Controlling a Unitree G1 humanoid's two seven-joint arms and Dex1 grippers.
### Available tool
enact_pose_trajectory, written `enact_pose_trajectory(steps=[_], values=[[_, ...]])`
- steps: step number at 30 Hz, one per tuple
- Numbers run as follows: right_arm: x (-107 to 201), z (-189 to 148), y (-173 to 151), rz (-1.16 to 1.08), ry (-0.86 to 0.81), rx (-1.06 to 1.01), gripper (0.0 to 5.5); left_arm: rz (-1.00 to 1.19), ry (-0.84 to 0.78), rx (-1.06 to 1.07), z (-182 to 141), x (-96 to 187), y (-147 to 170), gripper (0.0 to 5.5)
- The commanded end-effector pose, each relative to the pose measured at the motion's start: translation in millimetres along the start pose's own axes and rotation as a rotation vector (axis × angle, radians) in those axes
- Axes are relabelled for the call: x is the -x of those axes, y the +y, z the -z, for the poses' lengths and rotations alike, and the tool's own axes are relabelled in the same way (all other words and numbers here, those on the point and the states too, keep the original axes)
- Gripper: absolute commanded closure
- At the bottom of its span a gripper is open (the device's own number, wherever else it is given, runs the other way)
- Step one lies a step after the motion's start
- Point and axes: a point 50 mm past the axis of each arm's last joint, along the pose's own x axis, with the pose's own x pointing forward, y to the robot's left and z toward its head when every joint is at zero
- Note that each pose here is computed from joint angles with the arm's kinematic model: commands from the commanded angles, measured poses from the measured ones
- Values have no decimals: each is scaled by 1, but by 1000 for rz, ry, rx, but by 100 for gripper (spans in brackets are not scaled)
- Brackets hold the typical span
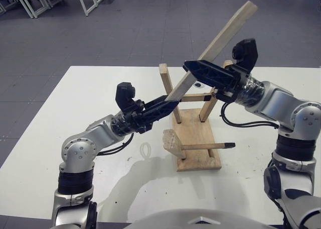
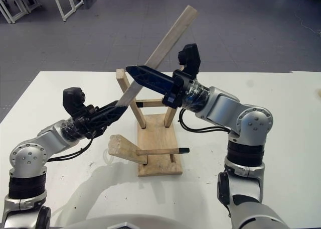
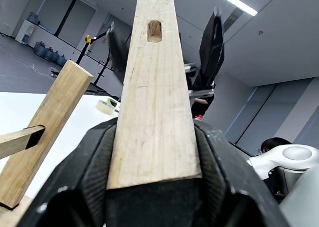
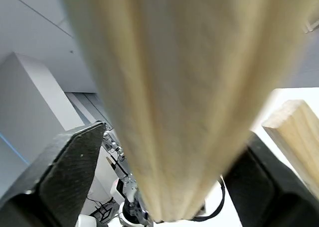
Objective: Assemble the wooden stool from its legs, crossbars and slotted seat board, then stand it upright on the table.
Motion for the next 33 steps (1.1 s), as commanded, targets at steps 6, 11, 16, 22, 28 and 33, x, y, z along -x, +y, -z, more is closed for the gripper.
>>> enact_pose_trajectory(steps=[6,11,16,22,28,33], values=[[-1,-5,12,-118,14,-10,333,31,13,111,-2,10,5,345],[1,-8,12,-125,23,8,335,75,-44,168,-16,16,5,292],[22,-20,1,9,-8,89,348,62,-102,169,-22,24,-2,216],[76,-40,1,209,-49,192,348,-250,47,90,15,62,-10,117],[99,-34,6,291,-55,211,348,-447,639,-200,83,71,-9,53],[96,-32,3,302,-58,217,348,-476,596,-290,98,55,-4,53]])
